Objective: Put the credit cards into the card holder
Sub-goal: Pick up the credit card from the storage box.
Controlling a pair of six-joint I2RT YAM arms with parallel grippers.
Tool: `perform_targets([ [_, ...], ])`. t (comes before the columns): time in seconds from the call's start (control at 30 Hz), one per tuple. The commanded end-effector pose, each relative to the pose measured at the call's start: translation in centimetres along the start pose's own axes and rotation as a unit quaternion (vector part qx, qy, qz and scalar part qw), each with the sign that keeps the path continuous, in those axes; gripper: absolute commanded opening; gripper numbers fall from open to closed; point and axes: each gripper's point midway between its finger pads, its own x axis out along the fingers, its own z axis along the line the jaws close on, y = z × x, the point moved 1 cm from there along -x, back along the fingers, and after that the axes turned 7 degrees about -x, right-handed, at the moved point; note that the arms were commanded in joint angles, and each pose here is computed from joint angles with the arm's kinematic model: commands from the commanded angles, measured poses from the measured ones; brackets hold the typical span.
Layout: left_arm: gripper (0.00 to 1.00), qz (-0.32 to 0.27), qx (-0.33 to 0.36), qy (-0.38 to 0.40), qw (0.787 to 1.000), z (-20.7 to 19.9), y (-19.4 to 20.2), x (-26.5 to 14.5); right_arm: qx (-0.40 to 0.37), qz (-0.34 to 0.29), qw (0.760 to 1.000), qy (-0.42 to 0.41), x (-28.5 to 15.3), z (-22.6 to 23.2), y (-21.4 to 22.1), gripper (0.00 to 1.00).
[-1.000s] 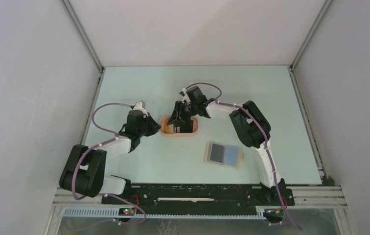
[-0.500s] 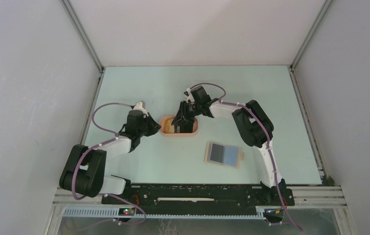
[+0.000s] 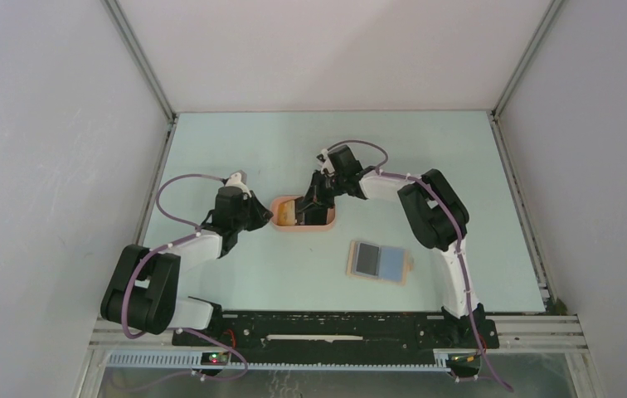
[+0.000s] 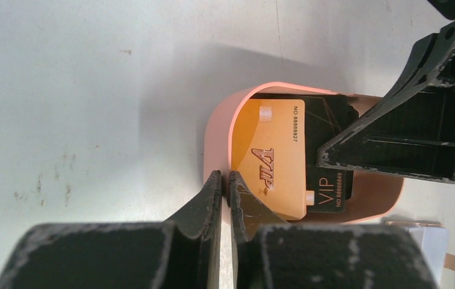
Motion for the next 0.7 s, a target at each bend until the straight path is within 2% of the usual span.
perform_targets([
  [0.0, 0.1, 0.016, 0.01, 0.003, 1.0, -0.5, 0.2, -0.4, -0.045, -0.034, 0.998, -0.021, -2.2, 2.9, -1.5, 0.06],
  [0.17, 0.11, 0.01, 0.012, 0.005, 1.0, -0.8, -0.1, -0.8, -0.069, -0.036, 0.997, -0.008, -2.8, 2.9, -1.4, 0.0],
  [0.43, 0.38, -0.021, 0.016, 0.027, 0.999, -2.4, -1.8, -3.1, -0.155, -0.047, 0.985, 0.067, -5.7, 2.1, -1.5, 0.0],
  [0.67, 0.55, -0.055, 0.018, 0.083, 0.995, -4.4, -2.5, -6.0, -0.274, -0.034, 0.959, 0.065, -10.2, 3.8, -0.4, 0.0],
])
